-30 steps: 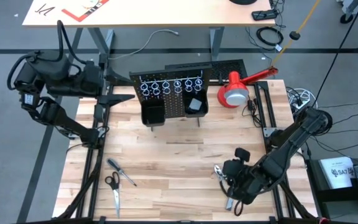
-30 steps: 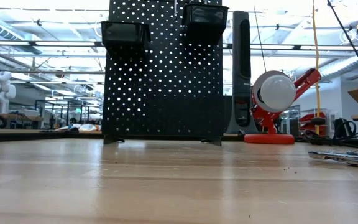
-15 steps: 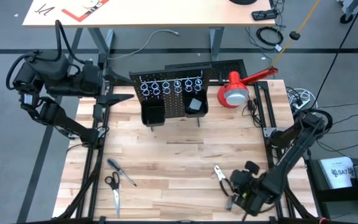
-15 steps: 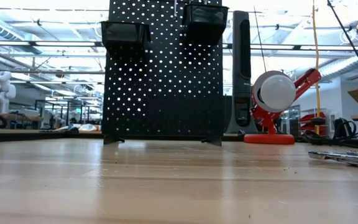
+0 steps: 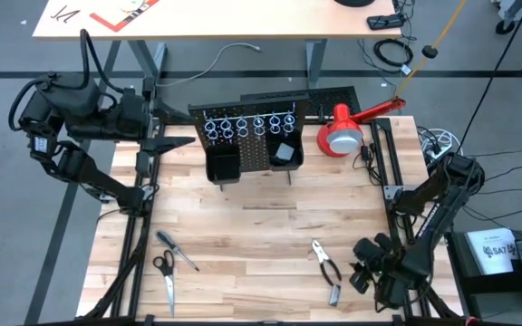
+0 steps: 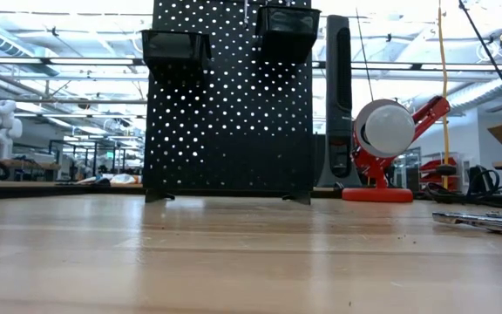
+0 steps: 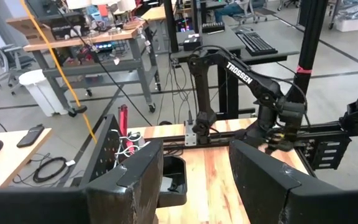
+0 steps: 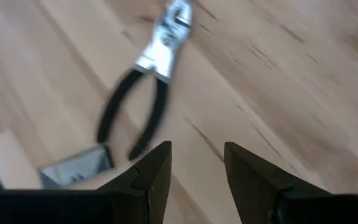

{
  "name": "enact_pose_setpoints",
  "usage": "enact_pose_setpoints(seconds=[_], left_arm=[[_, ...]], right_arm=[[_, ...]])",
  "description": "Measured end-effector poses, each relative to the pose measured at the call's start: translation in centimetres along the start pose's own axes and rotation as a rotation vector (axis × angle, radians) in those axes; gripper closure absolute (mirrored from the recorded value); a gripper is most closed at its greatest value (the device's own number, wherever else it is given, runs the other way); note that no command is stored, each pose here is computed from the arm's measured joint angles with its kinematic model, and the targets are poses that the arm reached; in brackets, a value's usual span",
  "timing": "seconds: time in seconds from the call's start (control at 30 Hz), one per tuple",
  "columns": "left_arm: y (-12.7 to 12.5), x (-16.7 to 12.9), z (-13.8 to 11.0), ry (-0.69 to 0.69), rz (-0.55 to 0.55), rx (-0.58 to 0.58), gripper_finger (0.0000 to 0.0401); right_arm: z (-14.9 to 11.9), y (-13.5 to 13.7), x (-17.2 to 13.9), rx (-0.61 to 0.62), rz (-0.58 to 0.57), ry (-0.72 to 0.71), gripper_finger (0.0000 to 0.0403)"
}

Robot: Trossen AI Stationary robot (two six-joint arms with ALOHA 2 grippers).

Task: Hang tools onto peg board
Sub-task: Hang the pliers on the pegboard

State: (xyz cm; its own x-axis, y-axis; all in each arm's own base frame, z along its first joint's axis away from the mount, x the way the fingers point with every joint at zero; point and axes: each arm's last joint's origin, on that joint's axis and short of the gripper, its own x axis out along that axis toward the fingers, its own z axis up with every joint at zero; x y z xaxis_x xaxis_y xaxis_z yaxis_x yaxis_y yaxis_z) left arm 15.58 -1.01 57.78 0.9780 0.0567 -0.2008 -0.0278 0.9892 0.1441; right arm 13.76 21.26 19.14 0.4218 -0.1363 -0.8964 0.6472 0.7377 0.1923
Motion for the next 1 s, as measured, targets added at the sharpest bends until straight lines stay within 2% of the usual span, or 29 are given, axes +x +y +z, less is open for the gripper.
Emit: enact_pose_setpoints(seconds=[0.23, 0.53, 0.8, 1.0], left_arm=[[0.0, 0.0, 0.0, 0.002, 0.014, 0.000, 0.0207], [0.0, 0.1, 0.0, 0.003, 0.014, 0.000, 0.0207], [0.0, 0.1, 0.0, 0.004, 0.014, 0.002, 0.0207], [0.0, 0.1, 0.0, 0.004, 0.014, 0.003, 0.0207]], right_arm=[[2.9, 2.0, 1.4, -0.082, 0.110, 0.007, 0.0259], [4.7, 2.0, 4.7, -0.106, -0.005, 0.198, 0.0259], [5.3, 2.7, 6.8, -0.126, 0.030, 0.274, 0.0259], [5.7, 2.6, 8.6, -0.125, -0.020, 0.327, 0.0259]])
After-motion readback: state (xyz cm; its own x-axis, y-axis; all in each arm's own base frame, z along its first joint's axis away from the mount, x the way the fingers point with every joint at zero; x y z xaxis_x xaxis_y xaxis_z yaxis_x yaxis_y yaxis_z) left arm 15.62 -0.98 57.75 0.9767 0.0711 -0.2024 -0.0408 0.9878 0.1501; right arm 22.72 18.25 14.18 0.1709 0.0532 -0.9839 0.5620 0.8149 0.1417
